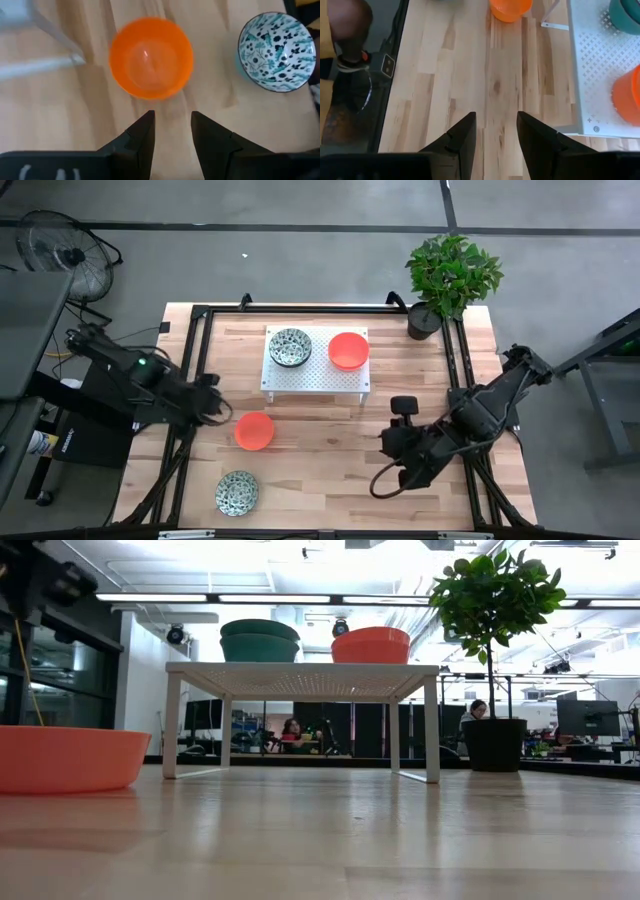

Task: Pick & Place Mini bowls
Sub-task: Stack the green and white patterned bowl on top of the green and white patterned bowl on the shelf

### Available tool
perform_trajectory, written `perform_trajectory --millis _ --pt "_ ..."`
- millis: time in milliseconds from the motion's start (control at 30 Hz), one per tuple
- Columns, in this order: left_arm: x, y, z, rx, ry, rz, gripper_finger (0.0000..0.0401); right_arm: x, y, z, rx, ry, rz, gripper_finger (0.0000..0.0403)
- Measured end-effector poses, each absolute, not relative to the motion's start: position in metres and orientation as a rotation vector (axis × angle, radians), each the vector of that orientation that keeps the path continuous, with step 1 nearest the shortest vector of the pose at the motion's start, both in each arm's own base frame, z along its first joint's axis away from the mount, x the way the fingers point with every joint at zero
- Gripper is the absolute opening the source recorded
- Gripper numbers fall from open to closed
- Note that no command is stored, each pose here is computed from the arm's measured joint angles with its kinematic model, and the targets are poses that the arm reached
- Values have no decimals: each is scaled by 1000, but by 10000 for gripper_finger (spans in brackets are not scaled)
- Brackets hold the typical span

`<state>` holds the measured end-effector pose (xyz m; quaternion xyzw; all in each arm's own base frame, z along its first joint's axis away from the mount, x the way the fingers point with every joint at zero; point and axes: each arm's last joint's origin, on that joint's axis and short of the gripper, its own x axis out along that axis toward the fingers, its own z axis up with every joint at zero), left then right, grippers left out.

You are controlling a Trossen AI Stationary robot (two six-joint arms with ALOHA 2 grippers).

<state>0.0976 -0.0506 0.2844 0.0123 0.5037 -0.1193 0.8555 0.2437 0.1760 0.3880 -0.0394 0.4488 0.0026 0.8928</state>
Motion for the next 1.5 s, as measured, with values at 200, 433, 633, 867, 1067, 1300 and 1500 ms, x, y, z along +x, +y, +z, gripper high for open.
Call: perform_trajectory --millis 200,433,633,867,1067,1300,1500 --pt "129 -71 268 -144 1192 -153 124 240 173 385 -117 979 -9 130" --pt "145 -112 254 -245 1181 -105 124 236 171 383 -144 1031 -11 130" --pt "136 -150 241 -316 1180 -18 124 234 172 383 -169 1033 7 130" --pt "130 -181 221 -396 1209 54 124 234 172 383 -192 1035 19 130" --pt "131 -195 210 -446 1221 85 124 234 172 383 -196 1035 21 130" --pt "136 -202 205 -483 1217 73 124 233 171 382 -207 1051 23 130" --pt "136 -203 205 -500 1211 67 124 233 171 382 -204 1057 29 130"
